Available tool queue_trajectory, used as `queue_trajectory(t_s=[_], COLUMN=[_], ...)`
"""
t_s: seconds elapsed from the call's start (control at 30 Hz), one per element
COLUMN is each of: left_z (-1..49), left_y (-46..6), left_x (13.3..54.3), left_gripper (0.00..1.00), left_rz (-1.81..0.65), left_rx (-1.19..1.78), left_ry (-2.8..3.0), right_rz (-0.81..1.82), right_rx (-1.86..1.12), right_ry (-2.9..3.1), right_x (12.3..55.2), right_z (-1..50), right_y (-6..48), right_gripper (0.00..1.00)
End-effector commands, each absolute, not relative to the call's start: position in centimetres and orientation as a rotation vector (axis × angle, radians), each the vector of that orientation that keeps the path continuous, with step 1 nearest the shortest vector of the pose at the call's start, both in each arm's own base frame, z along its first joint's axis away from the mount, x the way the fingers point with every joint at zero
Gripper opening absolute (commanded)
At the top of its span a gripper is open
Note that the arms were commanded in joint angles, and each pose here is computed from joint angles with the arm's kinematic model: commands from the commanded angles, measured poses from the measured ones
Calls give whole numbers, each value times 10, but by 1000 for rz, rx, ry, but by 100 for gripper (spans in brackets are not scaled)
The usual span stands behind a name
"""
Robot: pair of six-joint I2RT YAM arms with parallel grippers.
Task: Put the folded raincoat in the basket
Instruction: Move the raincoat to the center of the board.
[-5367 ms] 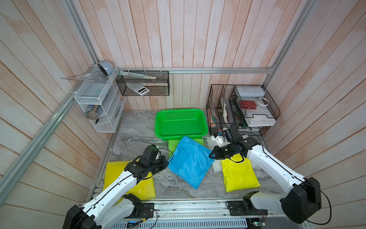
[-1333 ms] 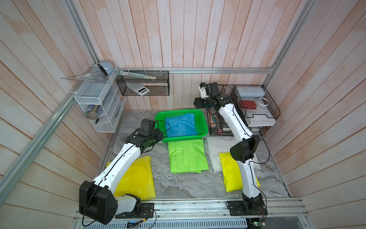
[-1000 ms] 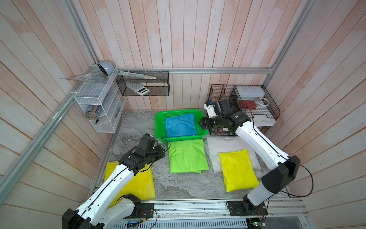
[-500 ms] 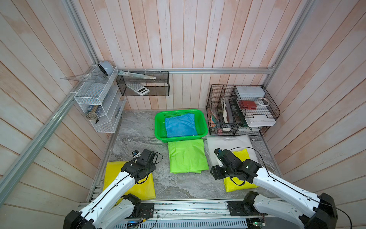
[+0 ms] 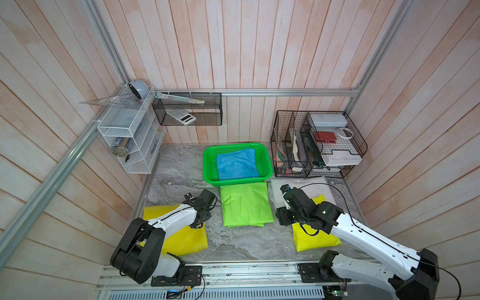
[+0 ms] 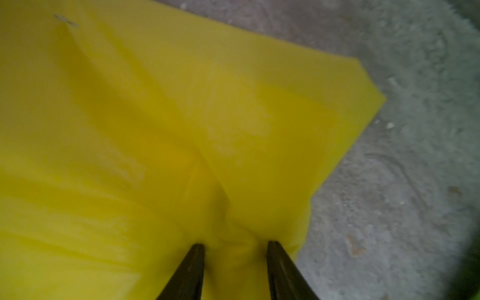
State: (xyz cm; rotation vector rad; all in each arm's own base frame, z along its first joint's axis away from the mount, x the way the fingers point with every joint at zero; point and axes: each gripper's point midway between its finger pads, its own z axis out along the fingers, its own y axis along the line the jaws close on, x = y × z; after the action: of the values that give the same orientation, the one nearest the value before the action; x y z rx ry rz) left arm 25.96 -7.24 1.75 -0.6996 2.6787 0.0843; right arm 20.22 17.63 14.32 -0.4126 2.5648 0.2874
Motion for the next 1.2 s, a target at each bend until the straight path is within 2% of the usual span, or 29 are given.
queue_trajectory(t_s=[0.0, 0.1, 0.27, 0.47, 0.57, 0.67, 0.77, 0.9, 1.03, 1.17], left_z=[26, 39, 70, 112, 119, 117, 107, 100, 98, 93], left_y=[-101, -101, -97, -108, -118, -119, -112, -110, -109, -109], left_x=[296, 305, 291, 264, 252, 241, 232, 225, 223, 220], left_gripper=[44, 44, 46, 47, 47, 47, 47, 47, 47, 47], left_rz=[-66, -63, -98, -373, -494, -547, -525, -522, -537, -542], left_rx=[-543, -505, -508, -541, -543, -568, -607, -632, -645, -658], left_ry=[2672, 2673, 2671, 2587, 2579, 2567, 2573, 2584, 2574, 2577], right_rz=[269, 321, 393, 515, 567, 483, 447, 535, 581, 570], right_rx=[-392, -383, -376, -348, -425, -463, -505, -531, -555, -576], right_ry=[2559, 2586, 2666, 2819, 2888, 2905, 2884, 2849, 2885, 2922], right_x=[209, 211, 212, 208, 206, 214, 223, 233, 241, 237], right_z=[140, 134, 116, 86, 78, 72, 72, 72, 57, 39], right_y=[174, 184, 205, 236, 256, 264, 276, 304, 329, 337], right_gripper=[65, 65, 66, 67, 60, 50, 49, 46, 25, 22])
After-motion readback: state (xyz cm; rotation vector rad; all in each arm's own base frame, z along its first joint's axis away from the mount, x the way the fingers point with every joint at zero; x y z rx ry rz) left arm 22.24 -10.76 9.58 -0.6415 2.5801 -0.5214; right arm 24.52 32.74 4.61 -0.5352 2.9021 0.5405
